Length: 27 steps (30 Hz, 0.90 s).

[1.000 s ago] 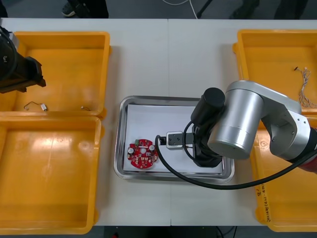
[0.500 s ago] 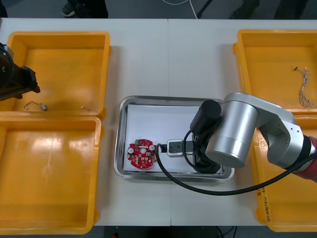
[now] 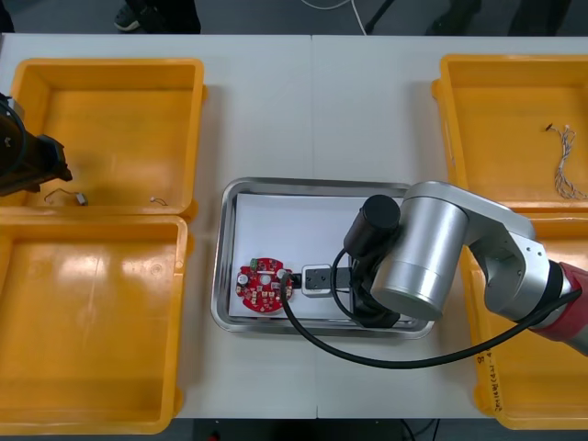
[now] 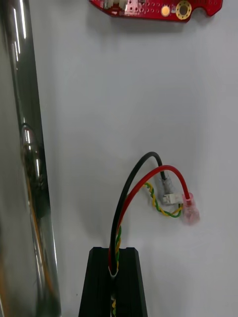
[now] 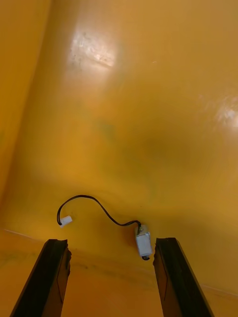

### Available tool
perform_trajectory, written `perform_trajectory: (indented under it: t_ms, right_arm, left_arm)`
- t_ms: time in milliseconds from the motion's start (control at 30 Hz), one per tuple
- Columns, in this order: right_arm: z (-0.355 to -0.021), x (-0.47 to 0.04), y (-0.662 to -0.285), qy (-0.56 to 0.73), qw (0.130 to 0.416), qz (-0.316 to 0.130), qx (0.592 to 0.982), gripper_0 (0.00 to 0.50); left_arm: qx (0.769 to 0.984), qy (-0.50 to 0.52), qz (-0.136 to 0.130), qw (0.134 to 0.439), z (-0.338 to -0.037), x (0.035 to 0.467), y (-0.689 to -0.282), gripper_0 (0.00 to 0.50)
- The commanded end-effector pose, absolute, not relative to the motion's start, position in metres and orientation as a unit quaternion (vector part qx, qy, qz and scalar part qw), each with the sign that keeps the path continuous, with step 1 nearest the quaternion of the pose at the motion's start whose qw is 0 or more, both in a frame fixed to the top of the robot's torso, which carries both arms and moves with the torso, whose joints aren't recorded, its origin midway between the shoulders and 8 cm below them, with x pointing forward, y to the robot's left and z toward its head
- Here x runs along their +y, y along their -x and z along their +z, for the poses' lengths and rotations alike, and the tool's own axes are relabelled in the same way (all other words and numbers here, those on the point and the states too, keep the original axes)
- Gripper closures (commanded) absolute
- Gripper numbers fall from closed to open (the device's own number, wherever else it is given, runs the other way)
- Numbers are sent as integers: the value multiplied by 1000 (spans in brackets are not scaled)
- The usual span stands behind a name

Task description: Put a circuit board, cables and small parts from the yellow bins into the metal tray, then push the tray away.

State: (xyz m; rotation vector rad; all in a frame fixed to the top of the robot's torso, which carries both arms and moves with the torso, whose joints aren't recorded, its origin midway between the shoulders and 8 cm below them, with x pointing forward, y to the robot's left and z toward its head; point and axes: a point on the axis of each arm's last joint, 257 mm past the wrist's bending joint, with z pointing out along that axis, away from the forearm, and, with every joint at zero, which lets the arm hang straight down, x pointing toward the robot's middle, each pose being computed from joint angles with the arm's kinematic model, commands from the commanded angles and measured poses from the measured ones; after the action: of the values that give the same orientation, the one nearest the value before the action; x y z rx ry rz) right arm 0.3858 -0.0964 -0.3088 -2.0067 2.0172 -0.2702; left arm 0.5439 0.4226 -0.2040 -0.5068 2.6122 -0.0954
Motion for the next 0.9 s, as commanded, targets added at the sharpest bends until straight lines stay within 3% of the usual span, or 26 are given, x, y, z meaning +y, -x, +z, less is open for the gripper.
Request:
perform_trajectory:
  t_ms: [33,100,167,233,267,300,333,700,900]
  right_arm:
    - [-314,-86,-375,689,140,-84,706,500]
    - [-314,-87,-376,686,141,-86,708,465]
    - [-313,-87,-378,685,143,-90,708,369]
    - [-311,-86,-382,684,149,-97,708,205]
    - [-311,-86,-383,683,150,-99,708,155]
    - [-310,-86,-385,682,152,-102,708,47]
    - [-309,-84,-386,683,156,-105,706,0]
    - [-305,-86,-394,679,164,-121,706,0]
    - [-303,-85,-386,675,152,-96,716,0]
  left_arm:
    - [951,152,-7,270,-171,440,-559,0]
    - [951,150,-5,270,-173,439,-560,0]
    - [952,149,-3,269,-177,438,-561,0]
    - [952,149,-2,267,-181,437,-561,0]
    - [952,150,-1,266,-182,437,-561,0]
    - [952,149,-1,268,-183,437,-562,0]
    - [952,149,-1,268,-185,436,-563,0]
    - [954,156,-11,257,-194,432,-563,0]
    - [956,178,-32,233,-190,428,-565,0]
